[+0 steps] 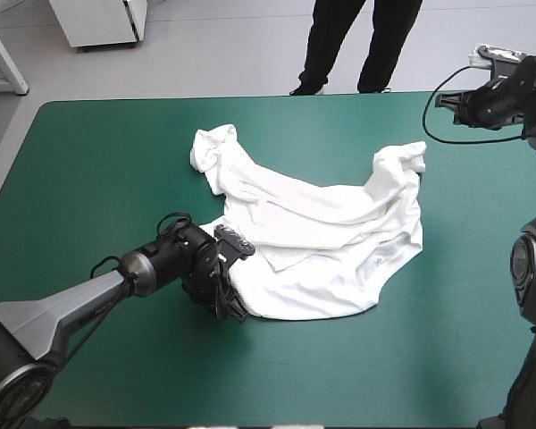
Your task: Fold the cloth
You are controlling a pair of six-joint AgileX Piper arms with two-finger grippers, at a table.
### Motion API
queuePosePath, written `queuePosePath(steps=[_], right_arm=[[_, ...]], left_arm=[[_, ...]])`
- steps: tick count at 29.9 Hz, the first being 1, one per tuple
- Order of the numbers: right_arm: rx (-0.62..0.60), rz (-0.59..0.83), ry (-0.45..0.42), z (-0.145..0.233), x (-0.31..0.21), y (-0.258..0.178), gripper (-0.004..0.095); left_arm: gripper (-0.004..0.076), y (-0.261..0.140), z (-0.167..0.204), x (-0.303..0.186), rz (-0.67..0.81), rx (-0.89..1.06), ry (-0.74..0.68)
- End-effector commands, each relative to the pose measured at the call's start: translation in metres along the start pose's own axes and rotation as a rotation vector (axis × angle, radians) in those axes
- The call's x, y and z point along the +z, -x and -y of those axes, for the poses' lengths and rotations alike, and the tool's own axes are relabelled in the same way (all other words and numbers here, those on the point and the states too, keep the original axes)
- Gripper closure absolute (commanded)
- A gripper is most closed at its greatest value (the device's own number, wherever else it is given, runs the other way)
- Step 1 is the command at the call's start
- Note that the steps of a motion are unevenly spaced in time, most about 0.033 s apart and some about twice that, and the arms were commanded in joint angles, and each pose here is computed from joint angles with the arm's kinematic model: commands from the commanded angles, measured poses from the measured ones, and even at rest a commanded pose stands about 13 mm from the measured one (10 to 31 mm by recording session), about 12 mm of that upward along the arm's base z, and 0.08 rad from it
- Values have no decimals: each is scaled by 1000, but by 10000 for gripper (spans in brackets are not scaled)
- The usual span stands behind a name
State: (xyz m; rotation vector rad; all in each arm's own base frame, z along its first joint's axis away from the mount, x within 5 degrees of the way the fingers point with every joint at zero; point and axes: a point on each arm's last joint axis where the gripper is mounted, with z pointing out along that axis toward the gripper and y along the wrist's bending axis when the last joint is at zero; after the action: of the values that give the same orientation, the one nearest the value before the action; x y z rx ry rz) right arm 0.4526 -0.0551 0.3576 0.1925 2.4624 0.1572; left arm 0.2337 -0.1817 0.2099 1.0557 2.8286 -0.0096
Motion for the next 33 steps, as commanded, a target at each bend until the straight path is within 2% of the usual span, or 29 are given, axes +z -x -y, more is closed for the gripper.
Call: queuePosePath(steps=[1,4,7,8,9,21,27,33], right_arm=[[-14,144,10,-5,-45,14,615],[-14,144,10,-5,-45,14,628],[-14,144,10,-5,-45,14,630],[-14,144,10,-5,-45,14,630],[-14,142,10,-5,-45,14,630],[-40,-5,26,-10,-59,-7,603],[-77,-127,67,-30,-56,-50,563],[-214,-253,48,-65,-38,-100,551]], left_arm=[[397,6,2,10,-14,11,-9],[469,7,3,22,-51,3,-20],[643,8,3,26,-60,3,-21],[724,8,3,26,-58,3,-21],[741,8,3,26,-57,5,-19],[746,8,3,26,-59,12,-19],[746,10,3,26,-38,10,-19],[746,8,3,26,-52,10,-21]])
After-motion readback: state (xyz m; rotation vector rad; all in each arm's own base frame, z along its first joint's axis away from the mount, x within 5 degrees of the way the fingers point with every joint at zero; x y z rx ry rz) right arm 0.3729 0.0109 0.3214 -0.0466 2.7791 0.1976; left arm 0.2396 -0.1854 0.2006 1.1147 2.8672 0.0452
